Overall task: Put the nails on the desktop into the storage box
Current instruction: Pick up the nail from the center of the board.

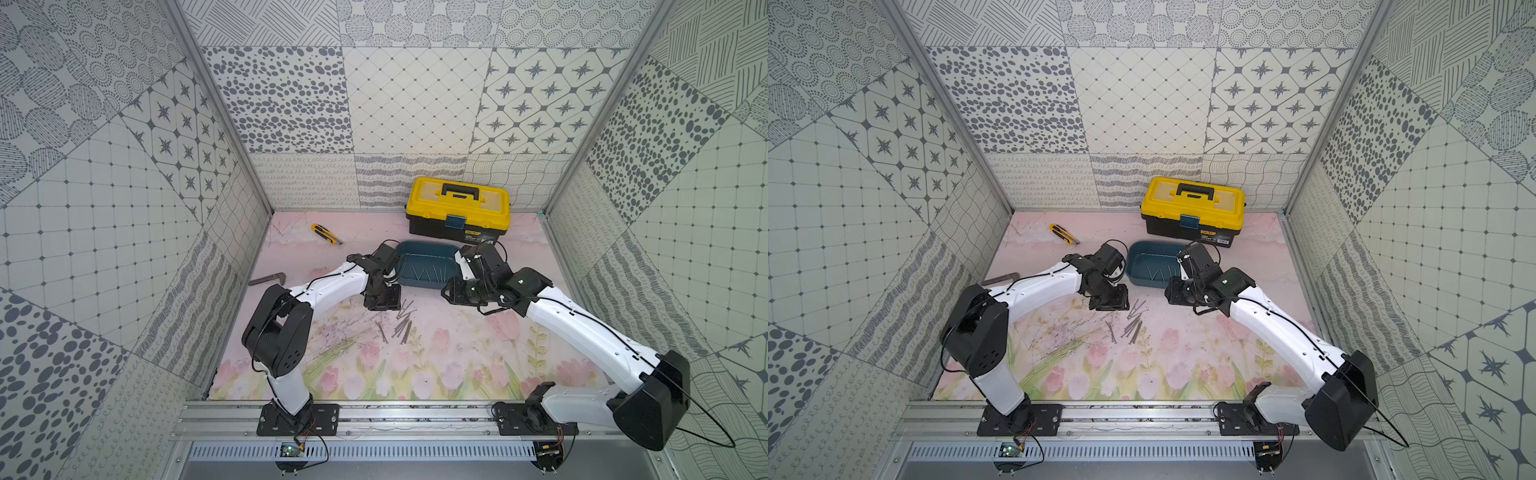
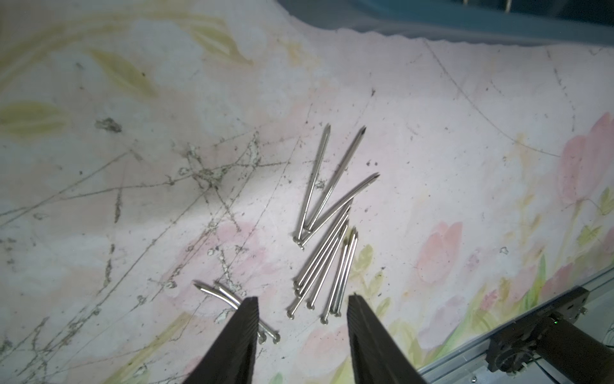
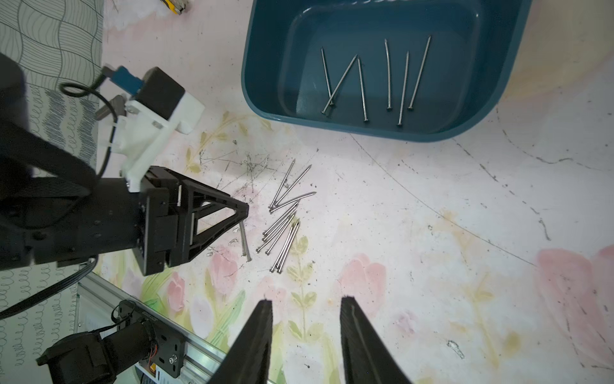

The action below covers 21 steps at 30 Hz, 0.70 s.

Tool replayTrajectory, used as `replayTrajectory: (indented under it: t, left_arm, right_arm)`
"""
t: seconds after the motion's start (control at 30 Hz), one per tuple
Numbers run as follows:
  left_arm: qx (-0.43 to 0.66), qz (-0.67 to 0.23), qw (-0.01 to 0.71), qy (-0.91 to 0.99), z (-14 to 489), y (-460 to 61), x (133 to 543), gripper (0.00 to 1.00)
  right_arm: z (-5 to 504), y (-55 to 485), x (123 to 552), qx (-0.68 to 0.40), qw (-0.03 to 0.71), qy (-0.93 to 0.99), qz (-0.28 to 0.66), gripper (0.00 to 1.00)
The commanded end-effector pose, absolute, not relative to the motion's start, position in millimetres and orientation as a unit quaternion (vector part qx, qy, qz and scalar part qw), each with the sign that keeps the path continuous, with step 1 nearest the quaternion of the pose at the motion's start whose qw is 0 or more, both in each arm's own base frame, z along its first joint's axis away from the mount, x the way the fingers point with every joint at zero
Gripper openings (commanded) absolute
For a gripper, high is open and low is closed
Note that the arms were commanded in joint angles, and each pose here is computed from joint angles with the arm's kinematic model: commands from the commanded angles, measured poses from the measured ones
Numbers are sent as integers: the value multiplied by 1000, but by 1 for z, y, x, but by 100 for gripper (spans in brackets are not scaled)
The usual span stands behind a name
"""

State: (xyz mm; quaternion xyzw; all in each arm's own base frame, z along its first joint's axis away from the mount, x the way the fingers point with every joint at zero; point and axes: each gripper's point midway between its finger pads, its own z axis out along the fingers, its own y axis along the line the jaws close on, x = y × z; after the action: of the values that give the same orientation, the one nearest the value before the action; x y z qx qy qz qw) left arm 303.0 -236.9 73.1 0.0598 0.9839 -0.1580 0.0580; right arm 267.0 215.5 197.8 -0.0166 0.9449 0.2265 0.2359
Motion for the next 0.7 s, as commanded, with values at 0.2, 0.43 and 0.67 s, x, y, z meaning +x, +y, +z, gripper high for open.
replayTrajectory:
  t: [0.2,0.43,0.67]
  left_arm:
    - [139,-125,84,979,47,-257,330,38]
    - [157,-108,78,979,33,-262,338,37]
    - [168,-95,72,979,26,-263,341,35]
  right_arm:
    - [222,201,281,18,277,925,261,39]
    - [223,196,281,19,274,923,269,39]
    - [220,190,283,24,269,924,272,39]
